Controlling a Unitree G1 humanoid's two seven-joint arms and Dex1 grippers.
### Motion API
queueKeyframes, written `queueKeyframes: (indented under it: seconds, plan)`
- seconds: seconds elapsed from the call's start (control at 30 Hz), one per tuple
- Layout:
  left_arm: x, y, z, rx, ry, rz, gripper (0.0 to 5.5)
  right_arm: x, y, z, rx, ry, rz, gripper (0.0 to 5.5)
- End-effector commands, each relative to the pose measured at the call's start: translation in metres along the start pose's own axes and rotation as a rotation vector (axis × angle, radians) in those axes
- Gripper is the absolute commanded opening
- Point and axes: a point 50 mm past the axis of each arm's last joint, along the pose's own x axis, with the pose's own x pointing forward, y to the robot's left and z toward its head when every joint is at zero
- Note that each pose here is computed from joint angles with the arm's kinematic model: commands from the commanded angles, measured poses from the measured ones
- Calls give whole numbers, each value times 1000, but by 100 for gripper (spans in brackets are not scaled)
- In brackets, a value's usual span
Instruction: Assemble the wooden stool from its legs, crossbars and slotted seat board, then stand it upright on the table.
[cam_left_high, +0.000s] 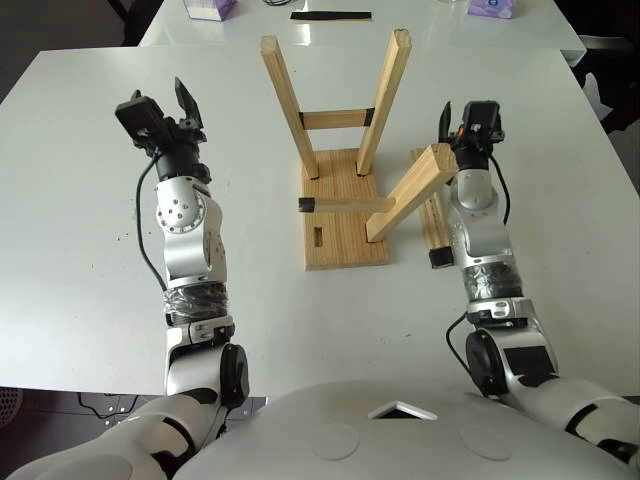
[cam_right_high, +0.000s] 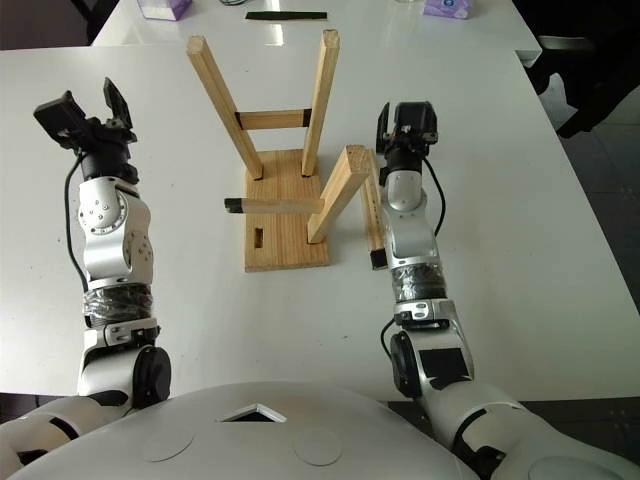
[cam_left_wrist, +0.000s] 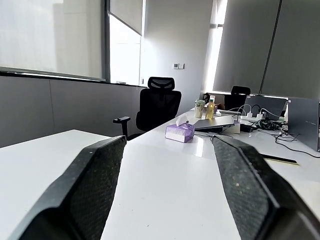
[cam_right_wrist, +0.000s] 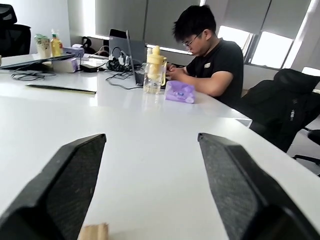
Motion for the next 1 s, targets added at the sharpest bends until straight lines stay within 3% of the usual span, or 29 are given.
queueKeyframes:
  seconds: [0.03, 0.27, 0.43, 0.63, 0.83, 1.0]
  plan:
    - [-5, 1, -5, 26, 19, -2, 320, -20, -2, -15, 20, 100, 84, 340]
    - [-23, 14, -10, 43, 44, 31, 320, -62, -24, -22, 1, 216, 229, 340]
    - [-29, 13, -13, 42, 55, 37, 320, -70, -32, -14, -22, 225, 252, 340]
    - [-24, -4, -16, 23, 47, -27, 320, -61, -35, -16, -32, 195, 206, 340]
    - [-30, 6, -20, 45, 60, 2, 320, -47, -32, -19, -16, 143, 149, 340]
    - [-24, 4, -19, 37, 56, 3, 320, -11, -25, 2, 6, 13, 76, 340]
